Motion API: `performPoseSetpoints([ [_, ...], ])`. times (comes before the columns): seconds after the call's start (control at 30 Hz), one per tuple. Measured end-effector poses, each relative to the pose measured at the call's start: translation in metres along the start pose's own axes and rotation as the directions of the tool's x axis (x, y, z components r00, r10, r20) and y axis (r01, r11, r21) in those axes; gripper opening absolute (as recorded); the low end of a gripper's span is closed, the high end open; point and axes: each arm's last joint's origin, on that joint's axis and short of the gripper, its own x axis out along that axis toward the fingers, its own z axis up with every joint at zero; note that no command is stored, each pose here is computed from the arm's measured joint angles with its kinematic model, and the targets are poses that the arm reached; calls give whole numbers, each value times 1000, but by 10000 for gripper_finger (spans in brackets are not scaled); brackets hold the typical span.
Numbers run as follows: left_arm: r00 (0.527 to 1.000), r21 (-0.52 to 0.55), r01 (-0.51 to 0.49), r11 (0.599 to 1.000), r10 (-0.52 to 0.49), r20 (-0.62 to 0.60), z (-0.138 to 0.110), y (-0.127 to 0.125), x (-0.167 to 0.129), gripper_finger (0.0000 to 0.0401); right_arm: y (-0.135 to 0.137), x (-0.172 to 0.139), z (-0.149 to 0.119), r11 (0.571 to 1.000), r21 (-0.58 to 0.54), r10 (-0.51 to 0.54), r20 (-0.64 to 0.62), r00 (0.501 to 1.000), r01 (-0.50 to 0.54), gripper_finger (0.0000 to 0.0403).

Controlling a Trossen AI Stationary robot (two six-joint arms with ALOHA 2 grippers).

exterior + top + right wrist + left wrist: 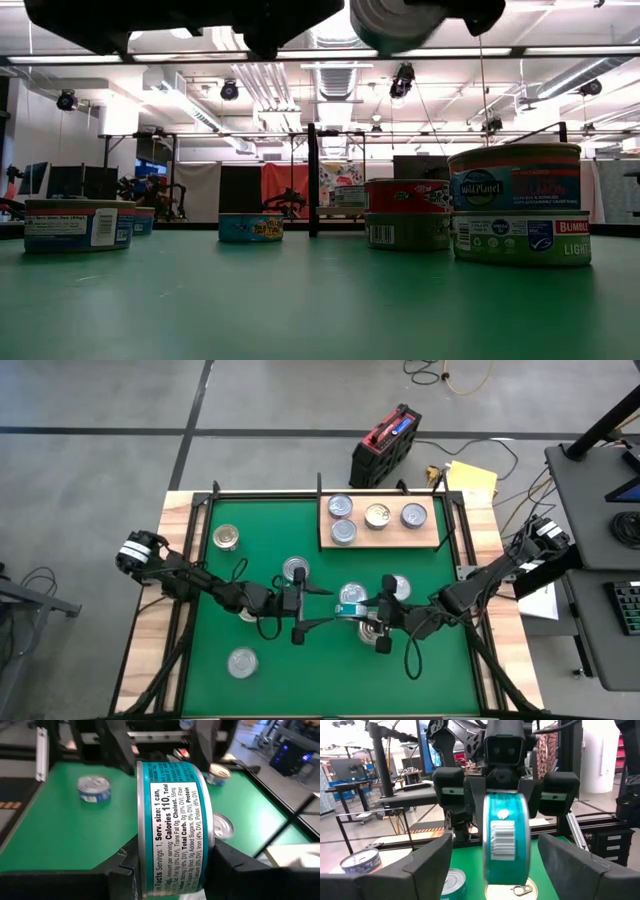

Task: Stack canned seafood by type on shelf
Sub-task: Put the green/blue tuna can on the shelf

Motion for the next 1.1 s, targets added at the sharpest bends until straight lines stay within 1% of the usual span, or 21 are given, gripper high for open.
performPoseSetpoints([
  [0.17, 998, 1, 57, 998, -57, 5, 2, -1, 2, 279, 1, 0, 4, 999, -43, 28, 37, 999, -26, 126],
  [0.43, 998, -6, 54, 999, -53, 23, 8, -1, 5, 279, 0, 1, 10, 997, -73, 30, 82, 996, -24, 126],
  [0.6, 998, -12, 53, 998, -53, 20, 10, -2, 8, 277, 0, 1, 13, 998, -60, 31, 112, 993, -24, 126],
  [0.7, 998, -9, 54, 998, -54, 15, 9, -2, 8, 269, -1, 1, 14, 998, -54, 30, 116, 993, -24, 126],
  [0.83, 998, -9, 53, 999, -53, 16, 10, -1, 8, 233, -1, 2, 14, 998, -52, 32, 114, 993, -27, 126],
  [1.03, 998, -7, 59, 998, -59, 17, 10, -2, 8, 143, -1, 2, 14, 999, -35, 26, 115, 993, -22, 130],
  [1.07, 998, -8, 59, 998, -59, 17, 10, -2, 8, 131, -1, 2, 14, 999, -30, 25, 115, 993, -22, 132],
  [1.1, 998, -8, 59, 998, -59, 16, 9, -2, 8, 129, -1, 2, 14, 999, -28, 25, 114, 993, -22, 133],
])
